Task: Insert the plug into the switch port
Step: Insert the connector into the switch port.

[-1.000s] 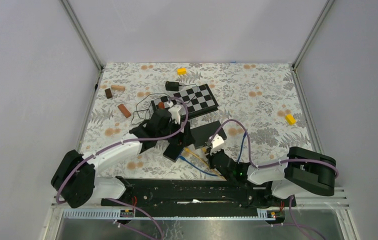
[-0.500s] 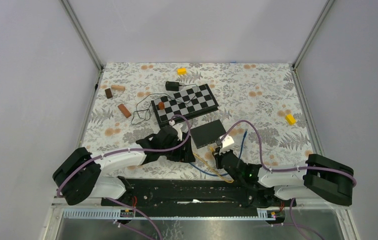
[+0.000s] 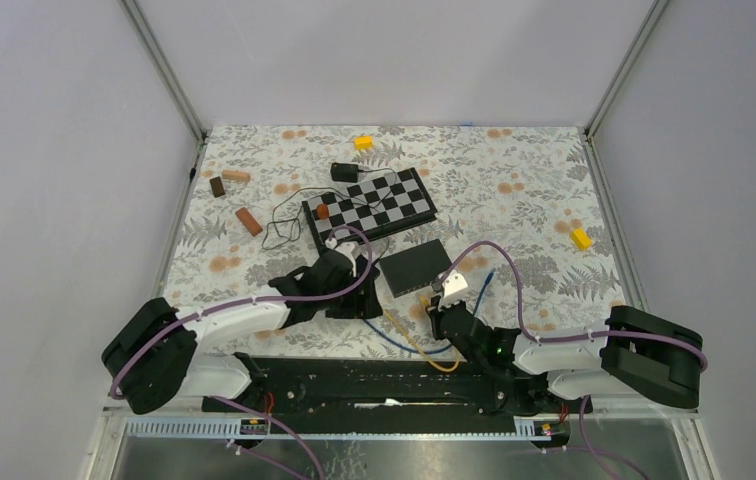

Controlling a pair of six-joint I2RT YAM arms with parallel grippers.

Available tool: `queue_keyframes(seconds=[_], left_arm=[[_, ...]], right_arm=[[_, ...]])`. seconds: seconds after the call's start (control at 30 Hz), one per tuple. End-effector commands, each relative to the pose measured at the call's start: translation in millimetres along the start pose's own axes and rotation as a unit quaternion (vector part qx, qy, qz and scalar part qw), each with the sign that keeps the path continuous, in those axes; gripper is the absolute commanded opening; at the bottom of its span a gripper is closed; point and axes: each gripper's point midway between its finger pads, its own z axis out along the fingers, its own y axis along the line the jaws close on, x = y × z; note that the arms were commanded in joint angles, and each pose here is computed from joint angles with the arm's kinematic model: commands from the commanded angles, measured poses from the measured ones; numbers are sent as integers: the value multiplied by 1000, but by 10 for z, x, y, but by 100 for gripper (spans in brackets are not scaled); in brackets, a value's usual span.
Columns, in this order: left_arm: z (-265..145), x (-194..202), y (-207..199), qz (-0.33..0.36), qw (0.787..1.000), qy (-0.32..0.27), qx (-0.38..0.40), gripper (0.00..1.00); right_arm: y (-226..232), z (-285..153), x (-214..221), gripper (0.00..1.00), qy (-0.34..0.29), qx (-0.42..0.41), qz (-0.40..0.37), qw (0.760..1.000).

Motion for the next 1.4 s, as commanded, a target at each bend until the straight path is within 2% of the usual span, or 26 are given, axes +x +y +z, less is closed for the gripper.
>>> queue_keyframes(seconds=[0.0,0.2,0.33,0.43,0.57,0.67,0.9,1.13,1.37], left_arm=[[-94,-137,438,-4,994,-29,-103,78],[-215,-399,-251,65,996,-42,47,79],[-485,-627,-732,129,980,-65,133,80],[-654,-881,-958,167,968,-104,158,83],[-572,-1236,-919,168,968,-129,137,84],[-379,-1441,-858,170,968,-126,138,81],[197,-1521,-751,203,969,-67,122,76],[480,-1565,-613,183,975,-78,102,75],[646,-1644,-634,202,970,-86,109,75]], right_arm=[[-65,3,-29,0,-9,15,6,1000],[16,-16,-6,0,-10,-16,6,1000],[67,-23,-12,0,-21,-37,5,999],[92,-26,10,0,-30,-52,-8,998],[59,-25,-18,0,-57,-43,-22,997],[104,-2,-61,0,-74,-48,-30,996],[135,51,-139,0,-114,-42,1,993],[153,44,-118,0,-113,-50,6,992],[121,51,-39,0,-94,-41,10,995]])
